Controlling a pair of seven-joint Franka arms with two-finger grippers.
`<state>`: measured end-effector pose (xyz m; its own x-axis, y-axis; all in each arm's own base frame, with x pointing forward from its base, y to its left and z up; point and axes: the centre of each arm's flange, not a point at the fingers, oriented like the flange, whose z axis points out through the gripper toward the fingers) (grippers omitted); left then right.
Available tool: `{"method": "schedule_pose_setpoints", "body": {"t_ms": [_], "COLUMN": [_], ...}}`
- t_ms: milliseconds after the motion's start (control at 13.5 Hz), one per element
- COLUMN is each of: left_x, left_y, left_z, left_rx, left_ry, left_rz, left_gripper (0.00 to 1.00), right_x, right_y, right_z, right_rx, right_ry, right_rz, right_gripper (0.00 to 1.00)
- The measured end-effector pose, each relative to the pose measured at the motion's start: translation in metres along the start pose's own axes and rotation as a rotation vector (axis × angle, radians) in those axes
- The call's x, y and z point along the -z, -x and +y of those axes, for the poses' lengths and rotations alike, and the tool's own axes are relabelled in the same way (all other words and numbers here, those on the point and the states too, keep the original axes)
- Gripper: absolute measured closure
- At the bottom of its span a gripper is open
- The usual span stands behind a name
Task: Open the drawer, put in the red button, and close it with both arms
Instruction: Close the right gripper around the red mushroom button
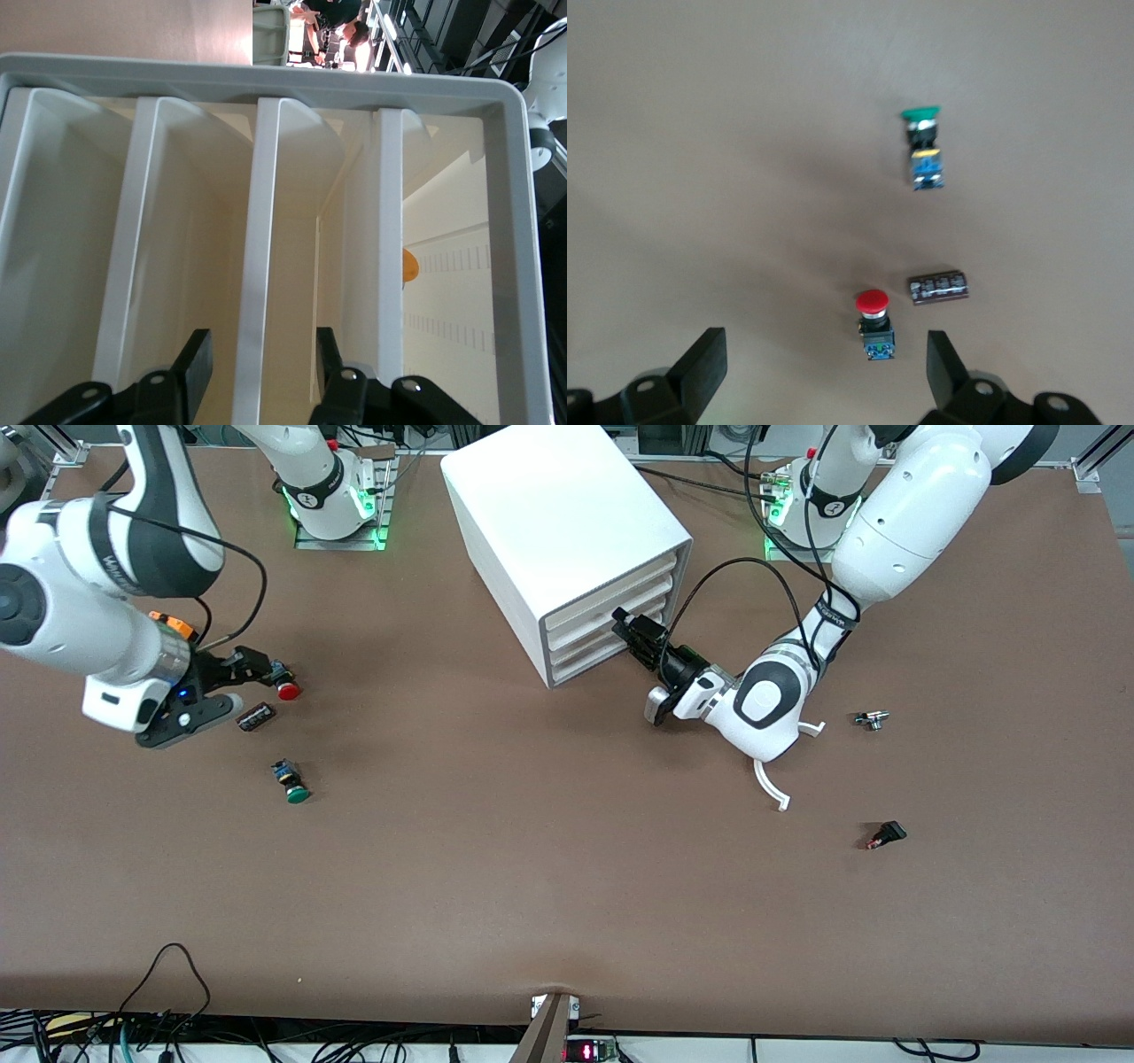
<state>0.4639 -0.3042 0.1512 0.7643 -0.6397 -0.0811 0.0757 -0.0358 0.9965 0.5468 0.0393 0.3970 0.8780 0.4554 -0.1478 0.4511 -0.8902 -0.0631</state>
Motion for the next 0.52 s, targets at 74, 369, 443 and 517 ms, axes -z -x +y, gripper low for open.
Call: {"method": "schedule_pose_setpoints", "body": {"t_ms": [74, 369, 443, 517], "left_x": [-0.002, -0.031, -0.038, -0.043], "left_y": [0.0, -0.005, -0.007, -0.008], "left_z": [0.0, -0.001, -0.002, -0.002], "left_rx": [0.002, 0.015, 0.016, 0.017], "left_ry": [0.009, 0.037, 0.034, 0.035], "left_rz": [0.006, 0.013, 0.012, 0.016], "left_gripper": [0.46, 0.65, 0.66, 0.67], "right_x": [-0.019, -0.091, -0.107, -0.121], "right_y": [0.01, 0.043, 0.055, 0.068], "right_z": [-0.004, 0.004, 0.015, 0.026], "right_rx": [0.019, 0.111, 0.132, 0.148], "right_ry": [0.002, 0.014, 0.014, 0.013], "right_rz": [0.005, 0.037, 0.041, 0.042], "right_gripper": [0.0, 0.03, 0.03, 0.03]}}
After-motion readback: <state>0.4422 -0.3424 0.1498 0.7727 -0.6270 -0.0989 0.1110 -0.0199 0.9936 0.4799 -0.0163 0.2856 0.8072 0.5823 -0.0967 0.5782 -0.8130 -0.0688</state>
